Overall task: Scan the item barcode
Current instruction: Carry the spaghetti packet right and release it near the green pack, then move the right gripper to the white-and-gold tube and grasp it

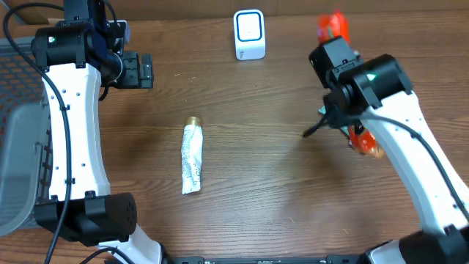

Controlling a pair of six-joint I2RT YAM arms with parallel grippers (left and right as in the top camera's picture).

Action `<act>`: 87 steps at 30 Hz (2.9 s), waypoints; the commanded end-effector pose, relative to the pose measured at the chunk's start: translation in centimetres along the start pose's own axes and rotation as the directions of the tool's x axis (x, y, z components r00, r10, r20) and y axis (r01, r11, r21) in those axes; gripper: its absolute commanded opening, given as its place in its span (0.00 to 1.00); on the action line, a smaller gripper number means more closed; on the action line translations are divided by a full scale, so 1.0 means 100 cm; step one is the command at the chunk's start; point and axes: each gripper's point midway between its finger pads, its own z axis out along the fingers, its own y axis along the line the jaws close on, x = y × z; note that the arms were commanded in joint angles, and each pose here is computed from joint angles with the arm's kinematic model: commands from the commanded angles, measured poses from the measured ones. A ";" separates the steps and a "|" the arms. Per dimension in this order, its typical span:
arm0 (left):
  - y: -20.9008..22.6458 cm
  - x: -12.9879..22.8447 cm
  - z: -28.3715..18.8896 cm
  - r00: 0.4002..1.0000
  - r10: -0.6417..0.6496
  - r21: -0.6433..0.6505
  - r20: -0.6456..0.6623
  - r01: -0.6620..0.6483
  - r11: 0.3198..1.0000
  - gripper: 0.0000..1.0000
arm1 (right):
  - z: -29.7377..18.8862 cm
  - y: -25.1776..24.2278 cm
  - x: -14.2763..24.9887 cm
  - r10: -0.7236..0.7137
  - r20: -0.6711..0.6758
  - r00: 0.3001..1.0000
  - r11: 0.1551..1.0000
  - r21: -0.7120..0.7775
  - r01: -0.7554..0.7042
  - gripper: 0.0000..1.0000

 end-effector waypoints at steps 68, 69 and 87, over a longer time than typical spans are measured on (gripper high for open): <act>-0.002 0.000 0.004 1.000 0.025 -0.002 -0.010 -0.025 1.000 1.00 | -0.013 0.256 -0.049 -0.114 0.013 0.993 0.450 -0.891 0.063 0.79; -0.002 0.000 0.004 1.000 0.025 -0.002 -0.010 -0.025 1.000 1.00 | -0.012 0.266 -0.047 -0.123 0.009 0.992 0.446 -0.893 0.063 0.79; -0.002 0.000 0.004 1.000 0.025 -0.002 -0.010 -0.025 1.000 1.00 | 0.040 0.409 0.020 -0.216 -0.054 0.975 0.587 -0.805 0.086 0.79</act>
